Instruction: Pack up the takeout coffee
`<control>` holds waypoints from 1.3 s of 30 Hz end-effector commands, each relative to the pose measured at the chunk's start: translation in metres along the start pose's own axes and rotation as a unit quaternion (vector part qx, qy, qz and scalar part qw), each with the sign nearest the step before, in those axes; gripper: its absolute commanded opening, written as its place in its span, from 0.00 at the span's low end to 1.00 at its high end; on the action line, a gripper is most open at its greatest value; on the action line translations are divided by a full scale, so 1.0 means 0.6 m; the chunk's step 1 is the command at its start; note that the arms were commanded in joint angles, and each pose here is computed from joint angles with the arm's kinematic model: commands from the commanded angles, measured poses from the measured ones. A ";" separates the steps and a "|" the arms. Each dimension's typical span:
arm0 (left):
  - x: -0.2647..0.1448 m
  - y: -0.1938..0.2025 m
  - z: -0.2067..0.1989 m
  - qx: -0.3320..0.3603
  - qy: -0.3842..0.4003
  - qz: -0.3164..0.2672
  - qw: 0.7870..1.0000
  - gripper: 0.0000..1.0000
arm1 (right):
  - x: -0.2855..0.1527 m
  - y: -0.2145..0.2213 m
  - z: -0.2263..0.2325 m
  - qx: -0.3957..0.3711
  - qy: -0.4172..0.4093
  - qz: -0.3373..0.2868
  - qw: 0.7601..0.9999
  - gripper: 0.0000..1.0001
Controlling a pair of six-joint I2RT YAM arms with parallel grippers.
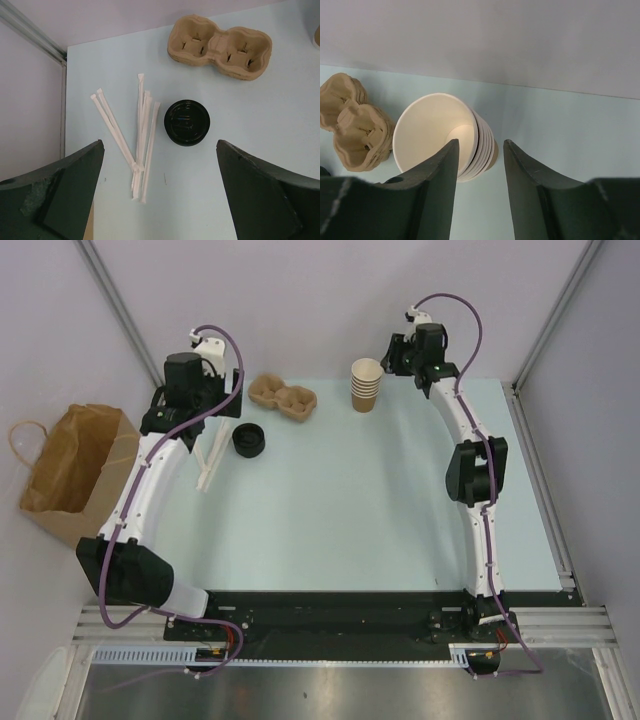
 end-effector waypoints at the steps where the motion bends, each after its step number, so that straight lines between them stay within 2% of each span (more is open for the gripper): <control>1: -0.024 -0.018 0.010 0.003 -0.018 -0.030 0.999 0.99 | 0.009 -0.006 0.014 -0.013 -0.013 -0.018 1.000 0.44; 17: -0.028 -0.018 0.011 0.003 -0.020 -0.031 0.999 1.00 | 0.028 0.018 0.016 -0.017 -0.012 -0.009 1.000 0.39; 22: -0.025 -0.017 0.012 0.004 -0.023 -0.027 0.999 0.99 | 0.033 0.021 0.016 -0.016 -0.010 -0.009 1.000 0.33; 32: -0.018 -0.017 0.011 0.005 -0.022 -0.026 0.999 1.00 | 0.029 0.009 0.022 -0.011 -0.011 -0.021 1.000 0.30; 38: -0.015 -0.019 0.009 0.004 -0.016 -0.028 0.999 1.00 | 0.024 0.000 0.026 -0.012 -0.010 -0.028 0.999 0.32; 39: -0.014 -0.017 0.008 0.004 -0.017 -0.026 1.000 0.99 | 0.023 -0.002 0.027 -0.013 -0.011 -0.029 0.999 0.29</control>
Point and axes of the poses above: each gripper's point midway between its finger pads, its own x axis out along the fingers, its own z axis along the line the jaws close on, y = z × x, the point moved 7 cm from there along -x, back along the fingers, and after that the axes turned 10 degrees about x, right-handed, at the moved point
